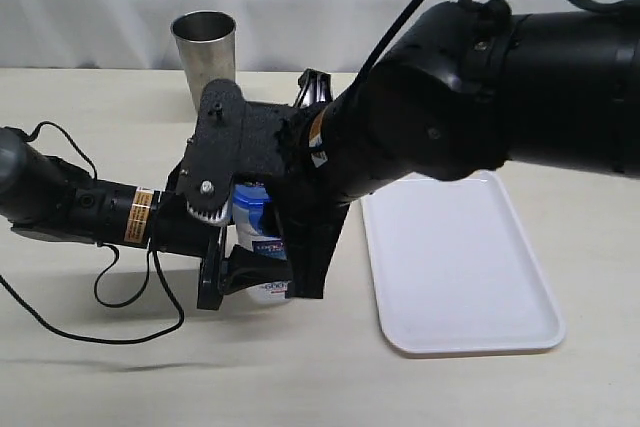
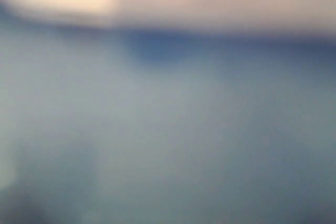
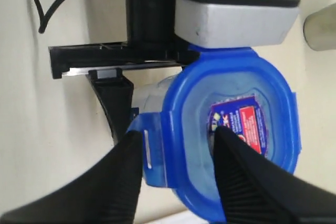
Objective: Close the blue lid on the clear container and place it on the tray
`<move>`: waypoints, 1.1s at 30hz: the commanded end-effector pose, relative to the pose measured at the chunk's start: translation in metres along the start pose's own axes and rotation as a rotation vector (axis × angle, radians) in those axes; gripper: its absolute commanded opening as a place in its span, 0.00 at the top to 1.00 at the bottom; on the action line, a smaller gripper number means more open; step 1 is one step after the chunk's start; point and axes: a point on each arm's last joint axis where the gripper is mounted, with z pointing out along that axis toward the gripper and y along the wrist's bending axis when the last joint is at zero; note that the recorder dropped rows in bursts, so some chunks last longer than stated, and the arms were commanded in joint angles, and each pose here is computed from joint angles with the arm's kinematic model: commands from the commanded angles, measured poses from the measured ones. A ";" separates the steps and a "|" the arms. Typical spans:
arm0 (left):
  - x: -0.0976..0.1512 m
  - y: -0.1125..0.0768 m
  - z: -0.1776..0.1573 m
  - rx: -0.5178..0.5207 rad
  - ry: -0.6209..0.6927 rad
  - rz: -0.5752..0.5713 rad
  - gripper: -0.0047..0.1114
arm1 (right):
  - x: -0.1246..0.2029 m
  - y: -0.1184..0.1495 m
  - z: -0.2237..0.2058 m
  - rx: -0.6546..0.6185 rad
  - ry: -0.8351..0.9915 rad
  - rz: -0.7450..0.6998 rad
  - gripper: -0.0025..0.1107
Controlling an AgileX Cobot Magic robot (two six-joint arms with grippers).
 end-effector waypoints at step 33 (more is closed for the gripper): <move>-0.009 -0.004 0.000 0.040 -0.059 0.191 0.96 | -0.013 0.022 -0.040 0.008 0.045 0.152 0.51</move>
